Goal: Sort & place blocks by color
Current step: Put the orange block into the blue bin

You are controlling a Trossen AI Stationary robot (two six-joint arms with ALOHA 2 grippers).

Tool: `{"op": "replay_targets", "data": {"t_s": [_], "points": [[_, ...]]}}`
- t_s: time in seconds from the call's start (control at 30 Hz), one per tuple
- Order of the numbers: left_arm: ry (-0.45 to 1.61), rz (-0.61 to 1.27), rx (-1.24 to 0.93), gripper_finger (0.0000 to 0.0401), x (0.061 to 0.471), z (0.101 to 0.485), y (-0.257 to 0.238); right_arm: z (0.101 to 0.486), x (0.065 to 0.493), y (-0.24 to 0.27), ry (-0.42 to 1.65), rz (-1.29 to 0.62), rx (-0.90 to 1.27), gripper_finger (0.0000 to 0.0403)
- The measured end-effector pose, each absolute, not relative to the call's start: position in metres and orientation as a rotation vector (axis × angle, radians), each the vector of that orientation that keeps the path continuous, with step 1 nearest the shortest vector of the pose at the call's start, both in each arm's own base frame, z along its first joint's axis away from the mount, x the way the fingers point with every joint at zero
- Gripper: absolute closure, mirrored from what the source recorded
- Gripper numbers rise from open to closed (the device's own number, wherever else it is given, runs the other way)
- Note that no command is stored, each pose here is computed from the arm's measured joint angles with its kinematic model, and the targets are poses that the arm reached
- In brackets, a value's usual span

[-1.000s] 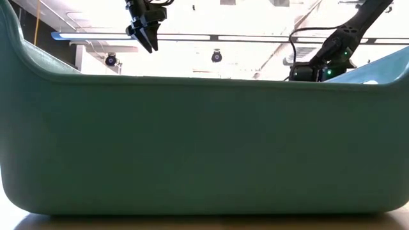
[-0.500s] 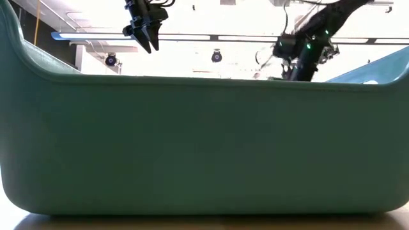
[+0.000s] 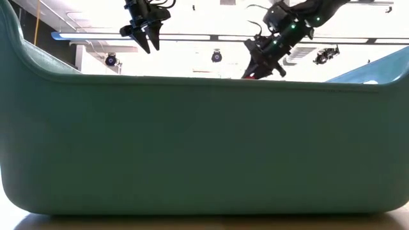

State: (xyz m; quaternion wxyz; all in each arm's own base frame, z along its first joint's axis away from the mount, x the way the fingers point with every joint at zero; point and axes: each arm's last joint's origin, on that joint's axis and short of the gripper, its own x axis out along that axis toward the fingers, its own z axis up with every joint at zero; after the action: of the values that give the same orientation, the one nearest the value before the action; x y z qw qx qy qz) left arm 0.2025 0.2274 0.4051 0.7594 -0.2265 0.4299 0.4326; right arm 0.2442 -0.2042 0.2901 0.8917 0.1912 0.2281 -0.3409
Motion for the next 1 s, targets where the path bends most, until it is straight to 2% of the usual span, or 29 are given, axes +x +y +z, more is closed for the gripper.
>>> {"op": "replay_targets", "data": {"t_s": [0.4, 0.83, 0.9, 1.0], "points": [[0.926, 0.963, -0.546, 0.0197, 0.204, 0.404, 0.224, 0.223, 0.280, -0.204, 0.716, -0.558, 0.496, 0.0301], [0.960, 0.962, -0.575, 0.0197, 0.211, 0.394, 0.231, 0.193, 0.288, -0.205, 0.832, -0.575, 0.524, 0.0301], [0.986, 0.956, -0.573, 0.0197, 0.215, 0.388, 0.236, 0.193, 0.288, -0.206, 0.833, -0.607, 0.505, 0.0290], [1.028, 0.959, -0.588, 0.0197, 0.218, 0.376, 0.245, 0.193, 0.287, -0.207, 0.834, -0.625, 0.496, 0.0251]]}}
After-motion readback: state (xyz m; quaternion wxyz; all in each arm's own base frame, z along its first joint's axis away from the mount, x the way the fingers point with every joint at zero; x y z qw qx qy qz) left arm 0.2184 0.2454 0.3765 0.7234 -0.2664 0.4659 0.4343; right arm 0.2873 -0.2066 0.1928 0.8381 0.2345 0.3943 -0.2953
